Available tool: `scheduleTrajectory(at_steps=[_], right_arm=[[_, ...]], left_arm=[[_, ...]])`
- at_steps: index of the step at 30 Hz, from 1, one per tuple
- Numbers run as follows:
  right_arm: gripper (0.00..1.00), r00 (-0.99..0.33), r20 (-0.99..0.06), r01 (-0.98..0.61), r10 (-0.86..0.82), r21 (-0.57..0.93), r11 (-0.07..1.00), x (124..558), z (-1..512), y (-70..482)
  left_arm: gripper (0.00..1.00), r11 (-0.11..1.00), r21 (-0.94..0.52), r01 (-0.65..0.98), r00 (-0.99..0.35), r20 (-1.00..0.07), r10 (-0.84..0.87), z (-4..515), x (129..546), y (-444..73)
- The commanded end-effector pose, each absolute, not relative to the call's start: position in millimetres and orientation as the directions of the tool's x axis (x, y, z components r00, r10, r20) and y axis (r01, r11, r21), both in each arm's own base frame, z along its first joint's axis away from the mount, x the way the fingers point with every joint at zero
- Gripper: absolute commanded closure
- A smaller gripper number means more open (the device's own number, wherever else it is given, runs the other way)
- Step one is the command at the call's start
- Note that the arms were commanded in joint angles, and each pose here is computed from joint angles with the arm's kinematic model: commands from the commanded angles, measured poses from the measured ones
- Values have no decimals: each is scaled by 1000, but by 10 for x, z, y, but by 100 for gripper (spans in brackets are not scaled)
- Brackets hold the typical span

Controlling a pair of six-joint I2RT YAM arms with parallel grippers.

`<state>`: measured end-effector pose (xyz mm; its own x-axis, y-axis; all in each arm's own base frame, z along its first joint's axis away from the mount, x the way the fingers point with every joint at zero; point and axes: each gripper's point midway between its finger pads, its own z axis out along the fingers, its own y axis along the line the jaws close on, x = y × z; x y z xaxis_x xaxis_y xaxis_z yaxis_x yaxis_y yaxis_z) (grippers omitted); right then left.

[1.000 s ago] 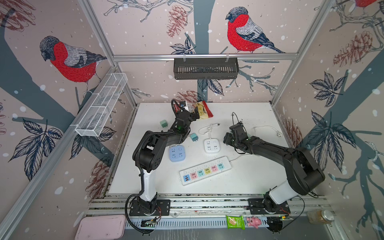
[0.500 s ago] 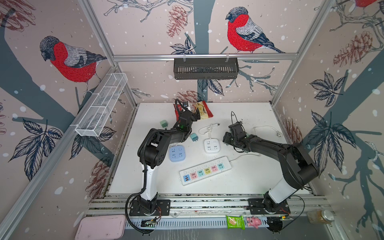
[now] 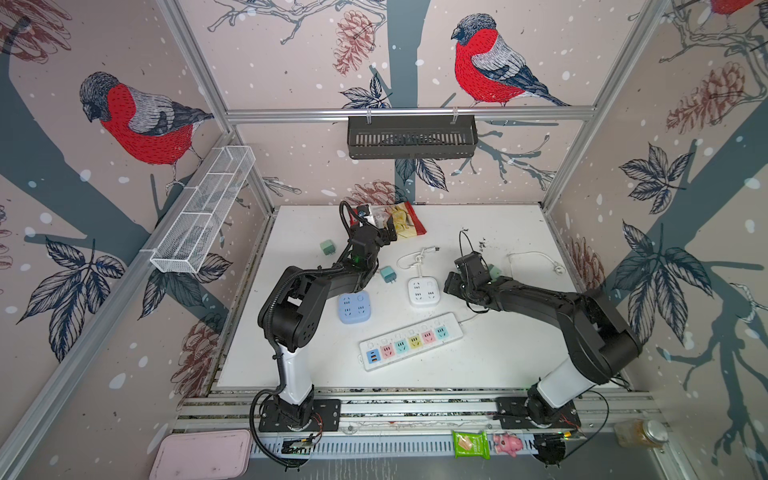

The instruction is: Insert the plug

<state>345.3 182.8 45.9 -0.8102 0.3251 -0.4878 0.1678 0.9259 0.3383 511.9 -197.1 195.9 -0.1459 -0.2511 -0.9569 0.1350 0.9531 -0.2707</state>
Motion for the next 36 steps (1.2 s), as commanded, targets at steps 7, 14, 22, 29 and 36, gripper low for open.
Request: scheduleTrajectory(at_steps=[7,14,22,29,36], right_arm=[[26,-804,-493,188,333,320,929,3667,348,1846],[36,-827,-484,173,285,263,949,3842,226,1907],[44,-843,-491,170,220,145,975,3867,136,1820],[43,-843,-522,105,128,72,992,3799,168,1872],[48,-854,-508,73,108,89,993,3715,15,1931]], left_arm=[[2,964,-265,35,-248,-937,-248,1943,4721,-1642],[2,961,-273,-40,-325,-906,-271,1857,4228,-1204],[2,847,-495,-195,-406,-746,-529,1758,3928,-770],[3,753,-626,-204,-497,-596,-631,1704,3721,-734],[3,683,-723,-99,-481,-566,-669,2002,3608,-802]])
